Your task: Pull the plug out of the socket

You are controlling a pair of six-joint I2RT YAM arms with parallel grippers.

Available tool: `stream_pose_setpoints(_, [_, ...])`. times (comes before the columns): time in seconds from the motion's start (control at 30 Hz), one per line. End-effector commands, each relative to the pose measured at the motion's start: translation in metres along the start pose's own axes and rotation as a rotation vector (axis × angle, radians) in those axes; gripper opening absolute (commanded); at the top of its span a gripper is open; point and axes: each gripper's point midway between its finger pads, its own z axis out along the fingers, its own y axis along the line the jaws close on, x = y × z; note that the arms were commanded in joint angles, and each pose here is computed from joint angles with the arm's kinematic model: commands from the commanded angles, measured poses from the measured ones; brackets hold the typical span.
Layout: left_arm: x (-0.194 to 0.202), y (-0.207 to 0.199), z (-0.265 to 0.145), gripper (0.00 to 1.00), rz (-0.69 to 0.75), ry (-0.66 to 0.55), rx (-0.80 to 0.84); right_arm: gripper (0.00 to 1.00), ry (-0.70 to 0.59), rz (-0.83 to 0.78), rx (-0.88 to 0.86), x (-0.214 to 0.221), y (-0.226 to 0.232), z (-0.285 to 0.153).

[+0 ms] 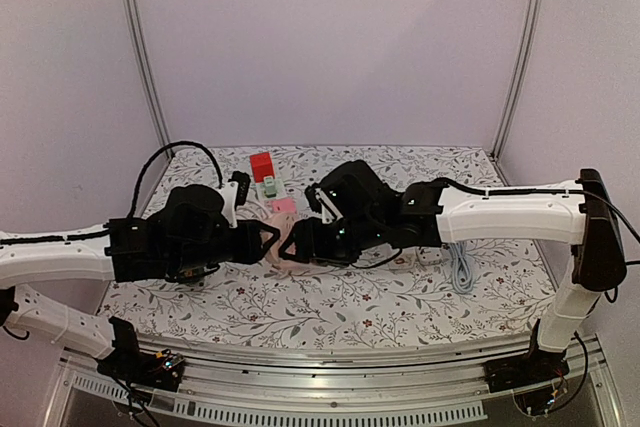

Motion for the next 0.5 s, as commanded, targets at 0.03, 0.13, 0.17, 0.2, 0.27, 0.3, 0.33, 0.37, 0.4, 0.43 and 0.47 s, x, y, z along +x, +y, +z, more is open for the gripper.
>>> stream_pose_setpoints(0.03, [0.010, -0.008, -0.005, 0.00, 0.103, 0.049, -0.015, 0.25, -0.121, 0.069, 0.174, -0.030, -0.038, -0.006])
stream_pose_setpoints(0.13, [0.010, -0.006, -0.005, 0.00, 0.111, 0.049, -0.034, 0.25, -0.131, 0.068, 0.180, -0.031, -0.039, -0.009])
stream_pose_setpoints(0.17, [0.009, -0.005, -0.005, 0.00, 0.110, 0.048, -0.043, 0.26, -0.134, 0.067, 0.180, -0.032, -0.039, -0.010])
stream_pose_setpoints(0.2, [0.010, -0.003, -0.005, 0.00, 0.107, 0.051, -0.055, 0.26, -0.135, 0.065, 0.178, -0.032, -0.038, -0.010])
stream_pose_setpoints(0.27, [0.011, -0.001, -0.004, 0.00, 0.105, 0.059, -0.067, 0.26, -0.138, 0.059, 0.163, -0.033, -0.035, -0.011])
stream_pose_setpoints(0.3, [0.011, -0.001, -0.005, 0.00, 0.100, 0.060, -0.065, 0.26, -0.139, 0.054, 0.153, -0.034, -0.034, -0.012])
stream_pose_setpoints(0.33, [0.011, -0.002, -0.005, 0.00, 0.095, 0.060, -0.060, 0.26, -0.144, 0.050, 0.140, -0.035, -0.032, -0.012])
stream_pose_setpoints(0.37, [0.011, -0.002, -0.005, 0.00, 0.087, 0.059, -0.054, 0.26, -0.146, 0.044, 0.132, -0.035, -0.030, -0.013])
stream_pose_setpoints(0.4, [0.010, -0.003, -0.006, 0.00, 0.080, 0.056, -0.047, 0.26, -0.148, 0.041, 0.126, -0.035, -0.030, -0.014])
stream_pose_setpoints(0.43, [0.010, -0.003, -0.007, 0.00, 0.068, 0.053, -0.041, 0.26, -0.151, 0.037, 0.120, -0.035, -0.029, -0.015])
stream_pose_setpoints(0.47, [0.009, -0.003, -0.007, 0.00, 0.057, 0.049, -0.032, 0.26, -0.156, 0.029, 0.111, -0.036, -0.028, -0.017])
